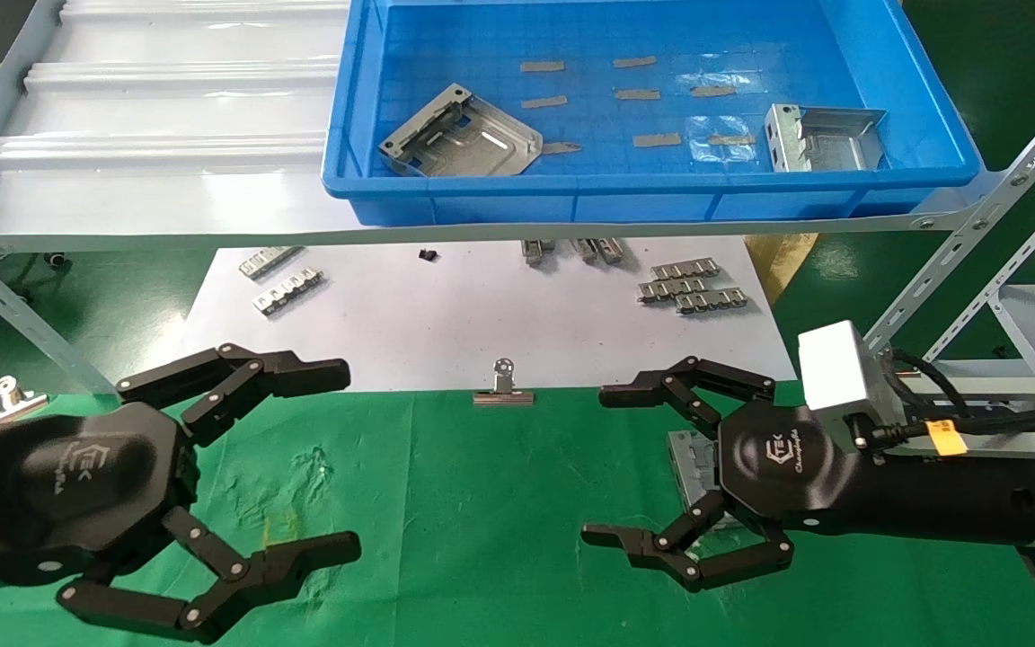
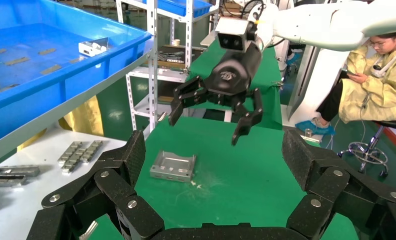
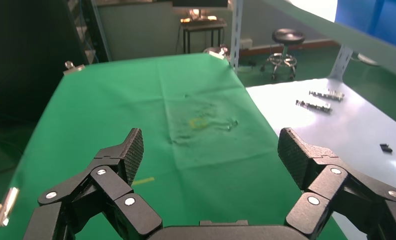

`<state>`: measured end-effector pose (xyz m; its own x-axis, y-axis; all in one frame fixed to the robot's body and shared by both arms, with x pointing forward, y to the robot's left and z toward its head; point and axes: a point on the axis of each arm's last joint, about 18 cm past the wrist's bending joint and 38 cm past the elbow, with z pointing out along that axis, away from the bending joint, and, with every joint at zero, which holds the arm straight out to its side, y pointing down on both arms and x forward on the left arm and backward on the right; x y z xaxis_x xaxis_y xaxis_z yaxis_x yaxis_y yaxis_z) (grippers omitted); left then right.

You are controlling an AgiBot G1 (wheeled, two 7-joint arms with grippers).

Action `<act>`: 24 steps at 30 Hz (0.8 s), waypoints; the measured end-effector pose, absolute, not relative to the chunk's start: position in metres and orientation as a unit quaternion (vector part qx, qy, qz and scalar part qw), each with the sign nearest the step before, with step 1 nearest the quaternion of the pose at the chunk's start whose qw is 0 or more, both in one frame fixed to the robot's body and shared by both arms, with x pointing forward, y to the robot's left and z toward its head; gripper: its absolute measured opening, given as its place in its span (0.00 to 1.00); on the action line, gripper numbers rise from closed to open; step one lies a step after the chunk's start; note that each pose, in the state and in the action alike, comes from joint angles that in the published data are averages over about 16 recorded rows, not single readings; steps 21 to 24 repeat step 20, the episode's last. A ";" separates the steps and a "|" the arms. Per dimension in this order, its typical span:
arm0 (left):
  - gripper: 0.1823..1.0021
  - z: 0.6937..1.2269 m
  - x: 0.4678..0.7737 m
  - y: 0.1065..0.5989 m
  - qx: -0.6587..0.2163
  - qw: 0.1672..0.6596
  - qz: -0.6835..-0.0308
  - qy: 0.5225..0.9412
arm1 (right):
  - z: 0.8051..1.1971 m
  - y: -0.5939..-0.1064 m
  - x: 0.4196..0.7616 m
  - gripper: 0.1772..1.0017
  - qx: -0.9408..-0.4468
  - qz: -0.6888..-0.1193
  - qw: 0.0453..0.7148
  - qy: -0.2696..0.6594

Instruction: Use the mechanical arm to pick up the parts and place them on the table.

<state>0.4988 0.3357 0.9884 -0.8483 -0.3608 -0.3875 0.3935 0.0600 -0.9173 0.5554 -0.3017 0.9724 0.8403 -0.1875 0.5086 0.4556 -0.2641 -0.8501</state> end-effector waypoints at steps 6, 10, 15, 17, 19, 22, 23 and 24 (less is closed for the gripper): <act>1.00 0.988 0.499 0.336 0.012 0.275 -0.685 0.674 | 0.978 -0.302 0.536 1.00 -0.733 -0.262 0.622 -0.091; 1.00 0.988 0.499 0.336 0.012 0.275 -0.685 0.674 | 0.982 -0.302 0.521 1.00 -0.724 -0.257 0.634 -0.093; 1.00 0.988 0.499 0.336 0.012 0.275 -0.685 0.674 | 0.985 -0.302 0.507 1.00 -0.716 -0.253 0.644 -0.095; 1.00 0.988 0.499 0.336 0.012 0.275 -0.685 0.674 | 0.986 -0.302 0.503 1.00 -0.714 -0.252 0.646 -0.096; 1.00 0.988 0.499 0.336 0.012 0.275 -0.685 0.674 | 0.987 -0.302 0.499 1.00 -0.712 -0.251 0.648 -0.097; 1.00 0.988 0.499 0.336 0.012 0.275 -0.685 0.674 | 0.988 -0.302 0.497 1.00 -0.712 -0.250 0.649 -0.097; 1.00 0.988 0.499 0.336 0.012 0.275 -0.685 0.674 | 0.988 -0.302 0.497 1.00 -0.712 -0.250 0.649 -0.097; 1.00 0.988 0.499 0.336 0.012 0.275 -0.685 0.674 | 0.988 -0.302 0.497 1.00 -0.712 -0.250 0.649 -0.097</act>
